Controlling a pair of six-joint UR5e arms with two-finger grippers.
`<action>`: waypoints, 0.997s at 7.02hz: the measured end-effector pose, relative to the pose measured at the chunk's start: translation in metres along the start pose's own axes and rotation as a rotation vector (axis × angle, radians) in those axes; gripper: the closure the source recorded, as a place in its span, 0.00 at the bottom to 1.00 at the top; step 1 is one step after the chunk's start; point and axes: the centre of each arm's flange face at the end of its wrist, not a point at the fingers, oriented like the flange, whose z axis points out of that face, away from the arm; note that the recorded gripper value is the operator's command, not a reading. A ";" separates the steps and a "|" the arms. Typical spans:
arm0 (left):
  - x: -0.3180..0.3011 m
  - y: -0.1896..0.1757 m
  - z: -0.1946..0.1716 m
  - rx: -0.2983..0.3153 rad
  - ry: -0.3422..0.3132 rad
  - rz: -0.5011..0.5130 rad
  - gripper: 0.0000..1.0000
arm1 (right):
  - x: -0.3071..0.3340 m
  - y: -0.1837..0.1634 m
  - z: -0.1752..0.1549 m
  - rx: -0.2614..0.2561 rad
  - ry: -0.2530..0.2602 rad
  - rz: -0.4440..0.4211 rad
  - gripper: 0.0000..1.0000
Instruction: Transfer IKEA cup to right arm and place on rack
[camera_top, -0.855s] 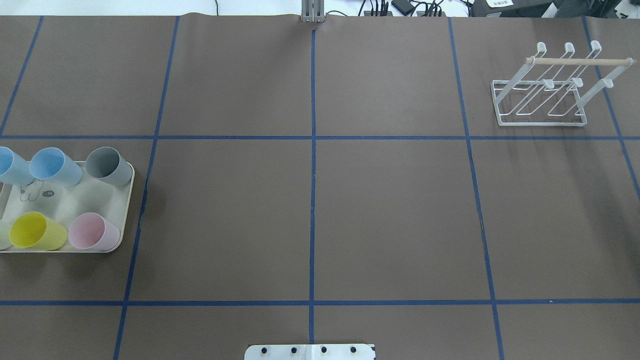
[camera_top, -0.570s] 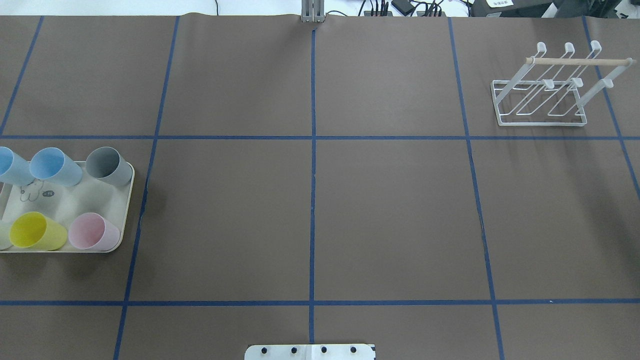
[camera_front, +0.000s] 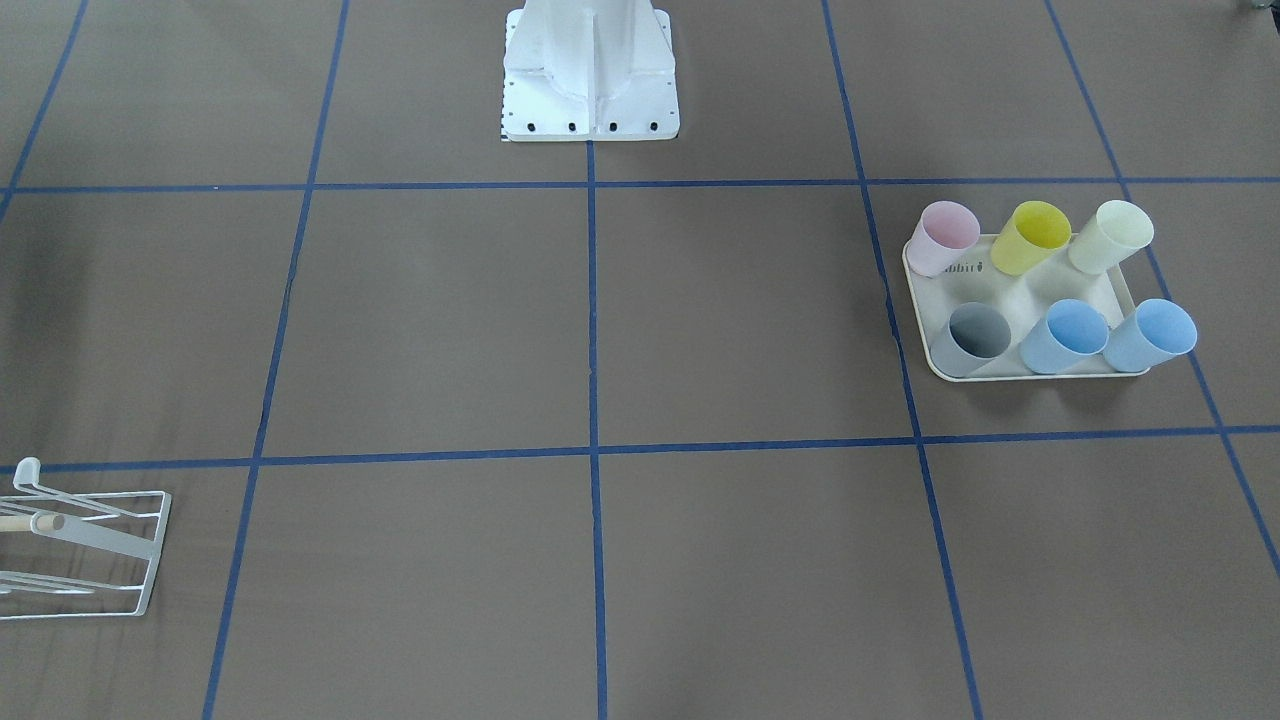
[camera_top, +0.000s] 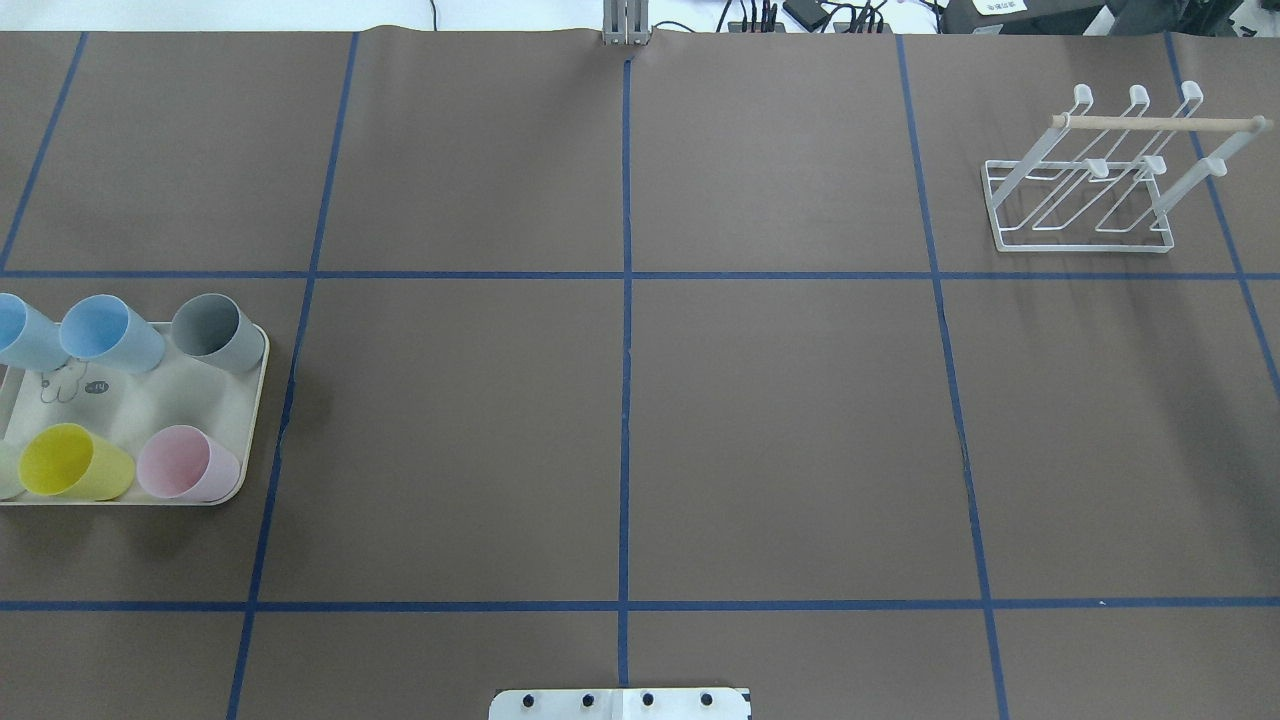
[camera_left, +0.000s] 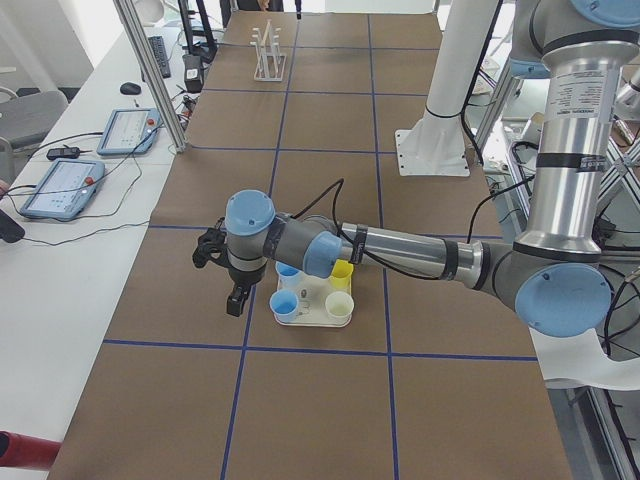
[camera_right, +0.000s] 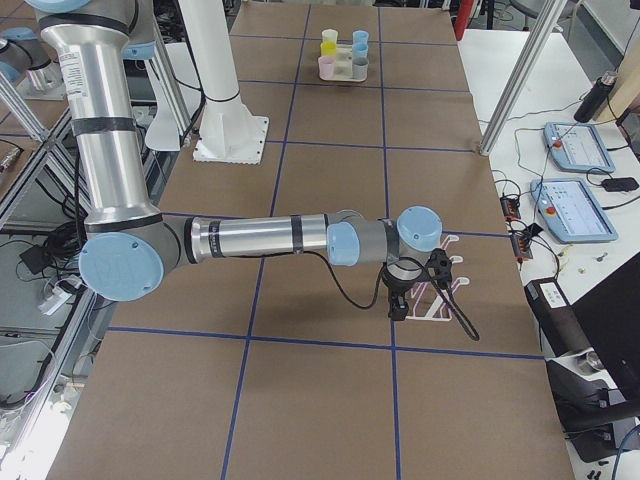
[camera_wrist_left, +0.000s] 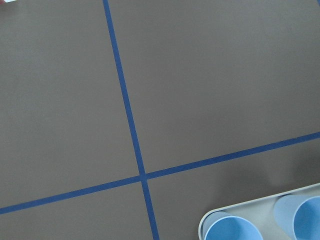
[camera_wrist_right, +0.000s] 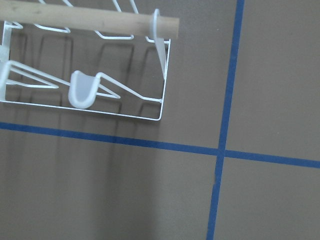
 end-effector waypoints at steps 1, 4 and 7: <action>0.000 0.007 0.003 0.018 0.004 0.025 0.00 | -0.002 0.000 0.003 -0.005 -0.001 -0.005 0.00; -0.002 0.038 0.047 0.063 0.037 0.080 0.02 | -0.019 0.002 0.008 -0.013 -0.021 -0.031 0.00; 0.011 0.075 0.073 0.120 0.083 0.107 0.00 | -0.024 0.004 0.015 0.011 -0.028 -0.090 0.00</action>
